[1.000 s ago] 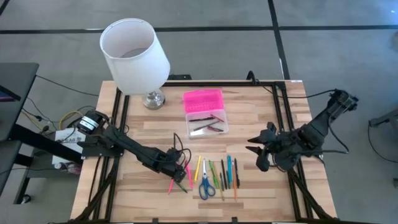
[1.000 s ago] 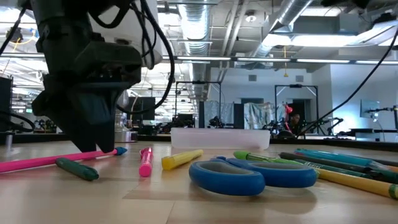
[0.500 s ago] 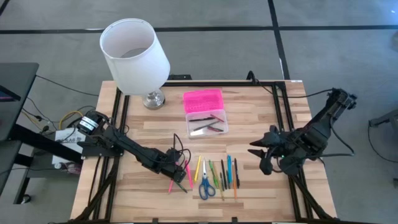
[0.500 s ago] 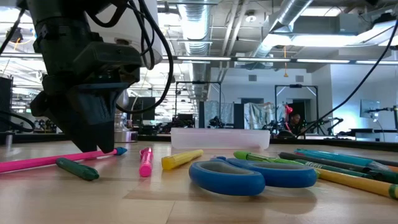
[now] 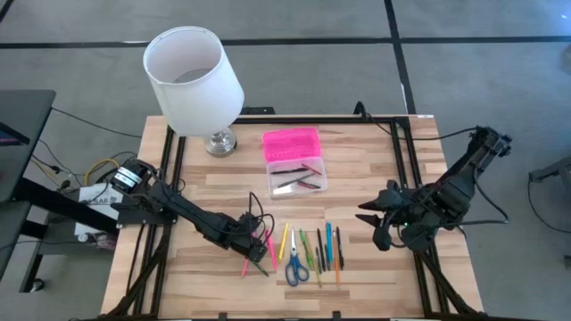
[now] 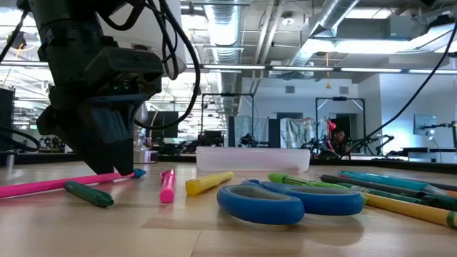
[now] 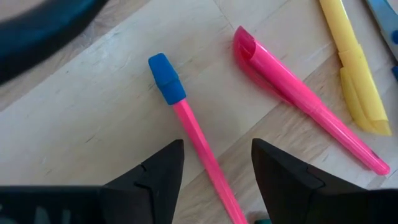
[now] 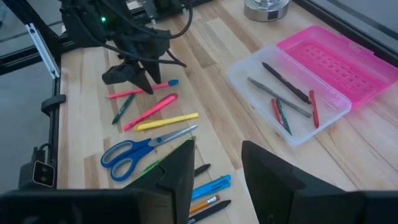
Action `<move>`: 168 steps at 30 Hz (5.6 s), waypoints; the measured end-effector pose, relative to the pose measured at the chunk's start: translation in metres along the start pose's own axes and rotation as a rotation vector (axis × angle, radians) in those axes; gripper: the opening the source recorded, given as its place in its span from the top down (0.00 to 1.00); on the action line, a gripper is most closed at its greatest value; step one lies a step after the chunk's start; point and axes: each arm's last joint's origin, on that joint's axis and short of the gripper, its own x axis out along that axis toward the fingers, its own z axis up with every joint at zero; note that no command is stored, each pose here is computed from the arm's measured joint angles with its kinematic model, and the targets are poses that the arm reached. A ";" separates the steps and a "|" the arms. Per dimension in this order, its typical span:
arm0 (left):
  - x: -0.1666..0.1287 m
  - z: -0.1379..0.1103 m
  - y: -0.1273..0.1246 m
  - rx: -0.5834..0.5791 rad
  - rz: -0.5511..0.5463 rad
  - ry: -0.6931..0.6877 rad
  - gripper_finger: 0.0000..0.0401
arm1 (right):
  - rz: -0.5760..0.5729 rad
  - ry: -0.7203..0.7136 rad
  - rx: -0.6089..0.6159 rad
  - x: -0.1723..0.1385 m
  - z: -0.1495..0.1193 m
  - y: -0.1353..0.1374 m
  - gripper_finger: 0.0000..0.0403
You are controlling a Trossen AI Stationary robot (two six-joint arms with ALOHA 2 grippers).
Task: Pick & place school supplies into a supply box
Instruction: Put the pink pencil into the pink supply box
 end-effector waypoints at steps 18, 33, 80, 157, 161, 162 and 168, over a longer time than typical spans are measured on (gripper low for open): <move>0.000 0.001 0.000 0.114 0.007 -0.025 0.54 | 0.017 -0.042 0.107 0.007 0.009 0.004 0.69; 0.002 0.006 0.001 0.209 0.001 -0.009 0.54 | -0.155 0.022 0.193 0.062 0.000 0.020 0.69; 0.005 0.024 -0.008 0.049 0.059 0.144 0.66 | -0.154 0.151 0.089 0.073 -0.001 0.015 0.69; 0.014 0.041 0.003 0.604 0.221 0.187 0.90 | -0.069 0.144 0.206 0.058 -0.014 0.033 0.69; 0.015 0.045 0.005 0.670 0.210 0.200 0.90 | -0.068 0.142 0.223 0.058 -0.014 0.033 0.69; 0.015 0.045 0.005 0.696 0.204 0.206 0.90 | -0.067 0.142 0.225 0.058 -0.013 0.033 0.69; 0.015 0.045 0.003 0.786 0.157 0.239 0.90 | -0.049 0.131 0.242 0.058 -0.012 0.035 0.69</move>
